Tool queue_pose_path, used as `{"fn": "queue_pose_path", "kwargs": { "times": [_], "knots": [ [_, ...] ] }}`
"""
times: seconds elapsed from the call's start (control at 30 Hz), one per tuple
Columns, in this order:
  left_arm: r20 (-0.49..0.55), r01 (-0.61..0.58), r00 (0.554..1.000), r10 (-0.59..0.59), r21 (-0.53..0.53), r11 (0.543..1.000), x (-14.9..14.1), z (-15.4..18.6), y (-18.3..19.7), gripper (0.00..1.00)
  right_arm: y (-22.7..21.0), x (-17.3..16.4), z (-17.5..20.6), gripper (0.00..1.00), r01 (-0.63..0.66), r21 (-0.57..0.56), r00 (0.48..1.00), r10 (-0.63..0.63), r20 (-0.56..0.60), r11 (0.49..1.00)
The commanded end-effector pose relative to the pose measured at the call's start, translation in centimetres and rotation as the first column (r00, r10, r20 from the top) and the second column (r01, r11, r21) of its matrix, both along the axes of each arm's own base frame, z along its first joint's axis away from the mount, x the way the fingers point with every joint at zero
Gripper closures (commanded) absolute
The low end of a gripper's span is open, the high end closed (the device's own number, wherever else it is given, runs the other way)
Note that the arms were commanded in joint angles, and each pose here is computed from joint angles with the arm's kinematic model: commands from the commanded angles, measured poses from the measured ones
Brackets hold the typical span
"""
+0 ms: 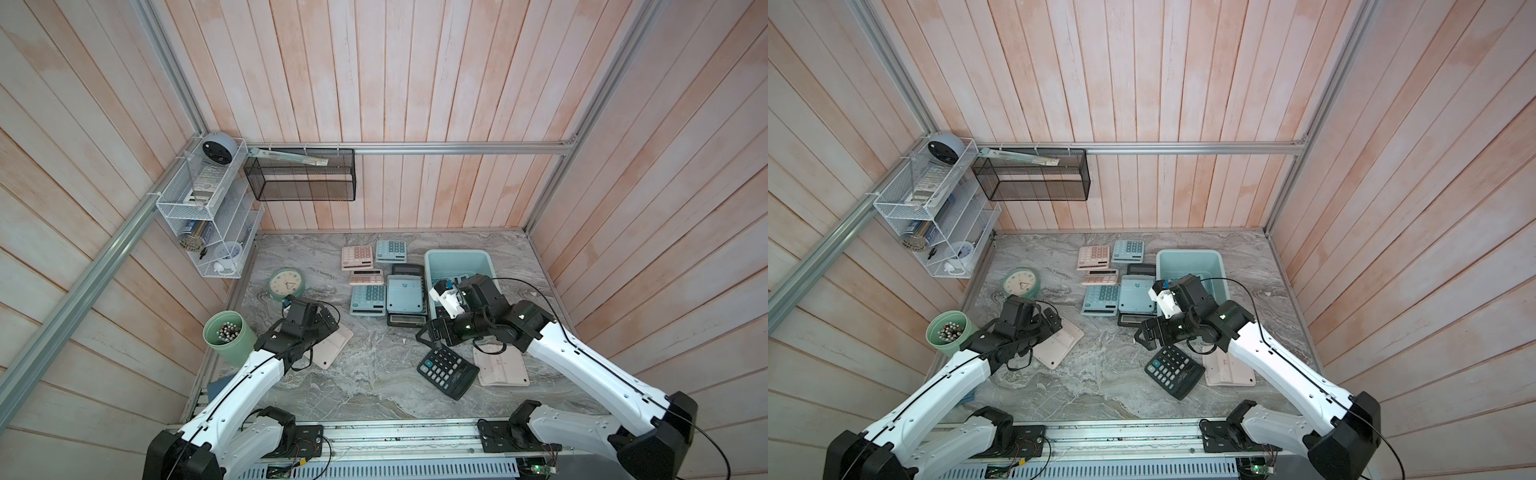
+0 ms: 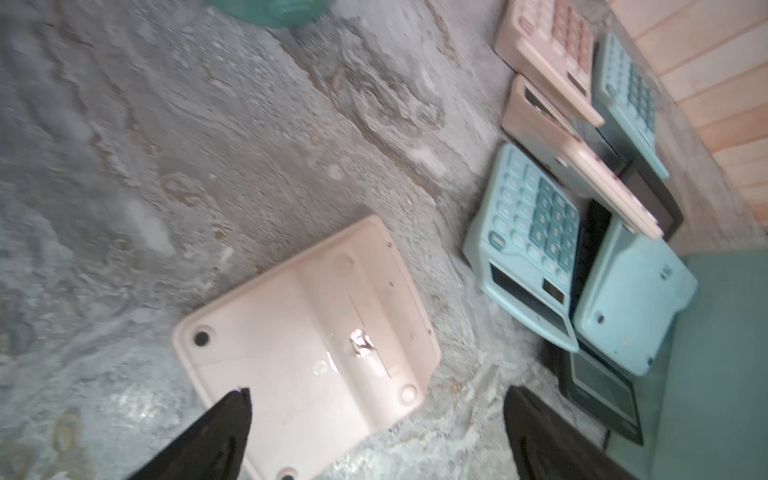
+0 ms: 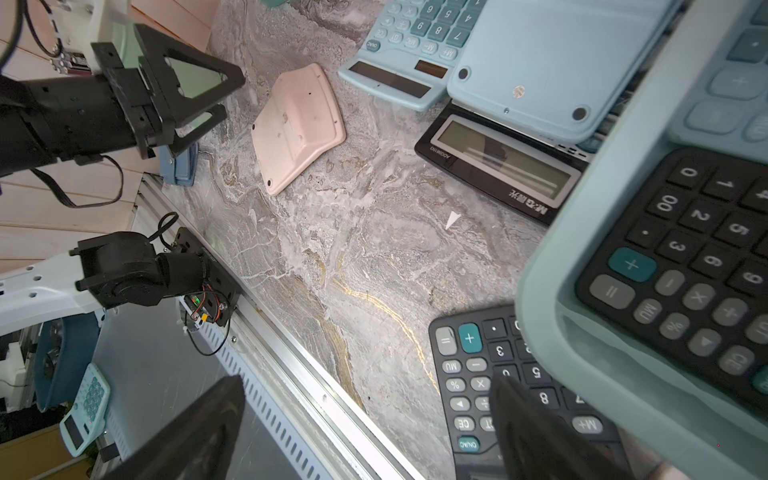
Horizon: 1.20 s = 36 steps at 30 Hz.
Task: Put the calculator in the storage box
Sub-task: Pick up the calculator at the center of the board.
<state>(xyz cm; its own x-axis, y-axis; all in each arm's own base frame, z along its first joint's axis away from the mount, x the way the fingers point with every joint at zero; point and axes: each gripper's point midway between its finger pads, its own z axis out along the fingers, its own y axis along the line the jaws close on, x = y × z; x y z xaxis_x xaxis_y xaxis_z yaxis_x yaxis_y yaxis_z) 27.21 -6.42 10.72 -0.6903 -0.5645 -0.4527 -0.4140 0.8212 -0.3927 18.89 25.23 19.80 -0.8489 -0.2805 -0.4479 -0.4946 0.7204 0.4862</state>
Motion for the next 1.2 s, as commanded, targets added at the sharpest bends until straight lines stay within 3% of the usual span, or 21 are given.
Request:
{"fn": "queue_pose_path", "kwargs": {
  "times": [0.0,0.17,0.3,0.53,1.17],
  "knots": [
    [0.004,-0.017,1.000,0.017,0.029,0.999,1.5,0.2,1.6,0.00,2.5,0.9,0.7,0.04,0.009,0.015,0.999,-0.010,0.048,1.000],
    [-0.009,-0.047,0.999,0.047,-0.005,0.999,3.3,-0.8,3.0,0.00,6.1,0.4,0.3,0.06,0.012,0.039,0.995,-0.016,0.095,0.999],
    [-0.027,-0.062,0.998,0.061,-0.029,0.998,3.9,-1.8,3.9,0.00,8.8,-0.1,-1.4,0.06,0.014,0.092,0.999,-0.018,0.042,0.996],
    [-0.076,-0.030,0.997,0.022,-0.106,0.994,4.5,-4.1,3.1,0.00,13.2,-1.0,-5.2,0.07,-0.015,0.071,0.999,0.018,-0.045,0.997],
    [-0.108,0.008,0.993,-0.042,-0.298,0.955,0.6,-6.9,-0.2,0.00,17.1,-0.7,-12.2,0.06,0.006,0.011,0.976,-0.004,-0.216,1.000]
  ]
}}
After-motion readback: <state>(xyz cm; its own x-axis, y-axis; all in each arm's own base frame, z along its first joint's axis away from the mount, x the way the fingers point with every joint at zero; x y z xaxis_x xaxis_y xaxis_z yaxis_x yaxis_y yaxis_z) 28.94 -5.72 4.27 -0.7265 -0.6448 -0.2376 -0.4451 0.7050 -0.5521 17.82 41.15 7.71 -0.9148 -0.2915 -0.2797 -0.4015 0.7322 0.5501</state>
